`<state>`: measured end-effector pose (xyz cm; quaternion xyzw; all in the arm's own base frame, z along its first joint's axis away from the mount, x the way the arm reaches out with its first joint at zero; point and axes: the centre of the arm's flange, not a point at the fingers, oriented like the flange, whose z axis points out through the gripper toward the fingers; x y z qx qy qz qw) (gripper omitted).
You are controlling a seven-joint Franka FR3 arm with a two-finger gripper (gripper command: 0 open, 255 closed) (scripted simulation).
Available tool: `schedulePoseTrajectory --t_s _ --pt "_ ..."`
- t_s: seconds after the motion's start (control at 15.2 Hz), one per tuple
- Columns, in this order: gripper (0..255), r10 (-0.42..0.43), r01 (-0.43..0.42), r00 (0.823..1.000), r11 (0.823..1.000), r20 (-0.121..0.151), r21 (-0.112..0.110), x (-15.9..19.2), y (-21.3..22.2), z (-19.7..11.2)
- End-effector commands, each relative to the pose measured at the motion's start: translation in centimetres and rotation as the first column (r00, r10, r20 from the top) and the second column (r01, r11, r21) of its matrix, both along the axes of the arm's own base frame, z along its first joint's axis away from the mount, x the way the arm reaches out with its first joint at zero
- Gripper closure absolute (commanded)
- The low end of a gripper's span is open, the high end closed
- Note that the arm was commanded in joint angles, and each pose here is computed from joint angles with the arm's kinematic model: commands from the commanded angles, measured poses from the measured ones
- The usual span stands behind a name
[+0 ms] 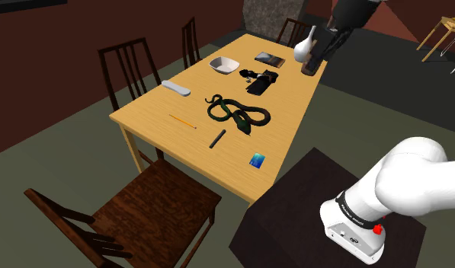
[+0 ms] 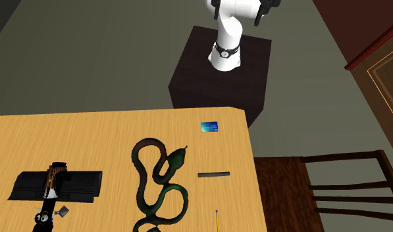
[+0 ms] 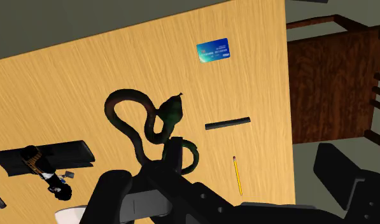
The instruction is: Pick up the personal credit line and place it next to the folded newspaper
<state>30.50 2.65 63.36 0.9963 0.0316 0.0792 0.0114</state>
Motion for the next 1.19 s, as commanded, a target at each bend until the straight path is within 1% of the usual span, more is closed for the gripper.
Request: schedulePoseTrajectory --t_s 0.0,0.13,0.26,0.4,0.53,0.66,0.79,0.92,1.12 --pt "0 0.0 0.0 1.0 1.0 0.0 0.0 0.0 0.0 0.0" --pt "0 -0.072 0.072 0.997 0.997 -0.001 0.0 0.6 0.2 -2.6" --pt "0 -0.143 0.143 0.99 0.99 -0.001 0.001 1.1 0.4 -5.2" --pt "0 -0.214 0.214 0.977 0.977 -0.002 0.001 1.7 0.5 -7.8" --pt "0 -0.284 0.284 0.959 0.959 -0.003 0.001 2.3 0.6 -10.4" --pt "0 -0.352 0.352 0.936 0.936 -0.003 0.001 2.8 0.7 -12.9" --pt "0 -0.419 0.419 0.908 0.908 -0.004 0.001 3.4 0.7 -15.5" --pt "0 -0.483 0.483 0.876 0.876 -0.005 0.002 4.0 0.7 -18.1" --pt "0 -0.574 0.574 0.819 0.819 -0.006 0.002 4.9 0.5 -22.0"
